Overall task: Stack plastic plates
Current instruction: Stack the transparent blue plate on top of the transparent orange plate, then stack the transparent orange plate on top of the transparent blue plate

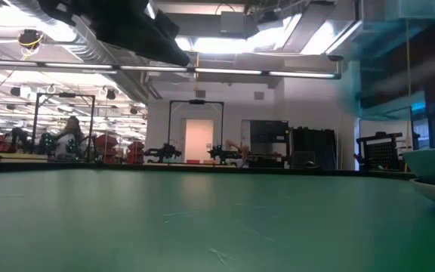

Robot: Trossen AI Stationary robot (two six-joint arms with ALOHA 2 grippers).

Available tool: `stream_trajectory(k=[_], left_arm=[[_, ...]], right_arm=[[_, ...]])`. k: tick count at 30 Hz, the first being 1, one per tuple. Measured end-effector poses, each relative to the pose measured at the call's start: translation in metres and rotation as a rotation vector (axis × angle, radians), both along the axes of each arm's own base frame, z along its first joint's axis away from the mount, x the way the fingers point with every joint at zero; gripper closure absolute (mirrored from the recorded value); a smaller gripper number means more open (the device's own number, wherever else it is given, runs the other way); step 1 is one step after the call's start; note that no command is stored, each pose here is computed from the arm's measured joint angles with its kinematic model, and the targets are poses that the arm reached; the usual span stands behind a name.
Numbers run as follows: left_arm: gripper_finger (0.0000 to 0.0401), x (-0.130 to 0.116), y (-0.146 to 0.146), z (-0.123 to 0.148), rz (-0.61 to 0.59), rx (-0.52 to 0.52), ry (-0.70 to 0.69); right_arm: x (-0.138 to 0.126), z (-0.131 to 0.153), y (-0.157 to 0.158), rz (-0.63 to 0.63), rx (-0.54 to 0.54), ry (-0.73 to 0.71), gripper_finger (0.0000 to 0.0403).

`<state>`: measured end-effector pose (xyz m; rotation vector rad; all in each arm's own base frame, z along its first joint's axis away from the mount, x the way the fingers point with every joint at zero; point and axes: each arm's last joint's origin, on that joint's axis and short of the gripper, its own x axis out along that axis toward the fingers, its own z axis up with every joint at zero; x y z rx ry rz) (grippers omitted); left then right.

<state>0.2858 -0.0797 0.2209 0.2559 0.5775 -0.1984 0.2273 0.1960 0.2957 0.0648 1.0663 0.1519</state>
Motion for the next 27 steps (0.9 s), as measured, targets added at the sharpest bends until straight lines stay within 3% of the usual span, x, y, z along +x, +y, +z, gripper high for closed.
stream_trajectory(k=[3, 6, 14, 21, 24, 27], left_arm=[[0.0286, 0.000, 0.001, 0.000, 0.018, 0.010, -0.002], [0.0285, 0.000, 0.001, 0.000, 0.023, 0.012, -0.004], [0.0285, 0.000, 0.001, 0.000, 0.023, 0.012, -0.004], [0.0285, 0.000, 0.001, 0.000, 0.021, 0.015, -0.004], [0.0285, 0.000, 0.001, 0.000, 0.021, 0.015, -0.004], [0.0285, 0.000, 0.001, 0.000, 0.021, 0.015, -0.004]], right_arm=[[-0.017, -0.006, 0.013, -0.046, 0.096, 0.109, 0.0402], [-0.032, -0.021, 0.023, -0.103, 0.121, 0.171, 0.0400], [-0.045, -0.075, 0.027, -0.233, 0.184, 0.173, 0.0387], [-0.035, -0.097, 0.016, -0.235, 0.296, 0.227, 0.0295], [-0.026, -0.088, 0.013, -0.219, 0.363, 0.270, 0.0252], [-0.013, -0.070, 0.011, -0.138, 0.355, 0.172, 0.0219]])
